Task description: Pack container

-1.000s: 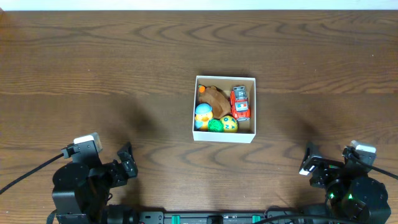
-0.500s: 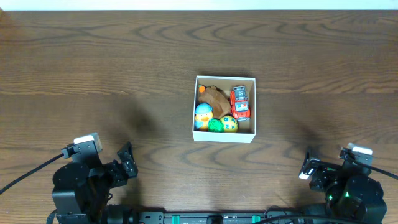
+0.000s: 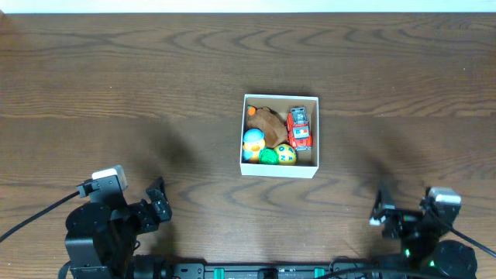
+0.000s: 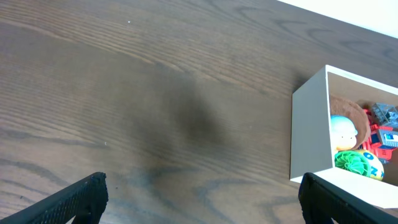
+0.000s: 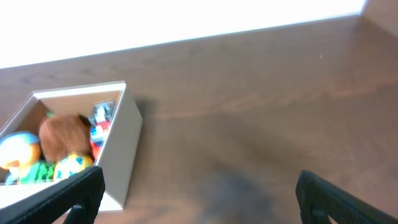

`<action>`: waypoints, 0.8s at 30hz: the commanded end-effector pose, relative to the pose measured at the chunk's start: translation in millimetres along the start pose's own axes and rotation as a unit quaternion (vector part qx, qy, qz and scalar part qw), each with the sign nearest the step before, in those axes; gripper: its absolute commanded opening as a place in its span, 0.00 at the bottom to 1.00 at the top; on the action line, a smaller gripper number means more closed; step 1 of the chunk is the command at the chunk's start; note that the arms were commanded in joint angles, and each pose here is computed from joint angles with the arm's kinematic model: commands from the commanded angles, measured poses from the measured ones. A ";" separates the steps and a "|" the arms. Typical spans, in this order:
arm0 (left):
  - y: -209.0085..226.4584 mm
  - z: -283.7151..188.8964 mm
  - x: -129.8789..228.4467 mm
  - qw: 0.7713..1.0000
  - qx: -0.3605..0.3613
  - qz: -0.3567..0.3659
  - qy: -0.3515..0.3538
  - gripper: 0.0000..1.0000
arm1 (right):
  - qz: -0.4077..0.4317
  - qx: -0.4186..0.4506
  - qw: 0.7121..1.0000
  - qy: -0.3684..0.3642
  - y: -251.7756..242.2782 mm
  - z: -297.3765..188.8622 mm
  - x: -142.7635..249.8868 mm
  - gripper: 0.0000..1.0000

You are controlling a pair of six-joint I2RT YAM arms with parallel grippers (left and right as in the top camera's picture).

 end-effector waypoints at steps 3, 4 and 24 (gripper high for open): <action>1.6 -0.1 0.2 1.000 -0.004 -0.007 -0.003 0.98 | -0.046 -0.022 0.995 -0.084 9.8 37.6 -2.9 0.99; 1.5 -0.1 0.2 1.000 -0.004 -0.007 -0.003 0.98 | -0.045 -0.019 0.994 -0.103 9.9 43.3 -3.6 0.99; 1.5 -0.1 0.2 1.000 -0.004 -0.007 -0.003 0.98 | -0.037 -0.016 0.993 -0.108 12.2 86.7 51.6 0.99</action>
Point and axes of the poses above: each gripper's point midway between its finger pads, its own z axis out along the fingers, its own y axis along the line the jaws close on, x = y × z, the point moved 5 cm from there along -z, back along the fingers, and after that the axes turned 13 degrees about -z, right-handed, at the moved point
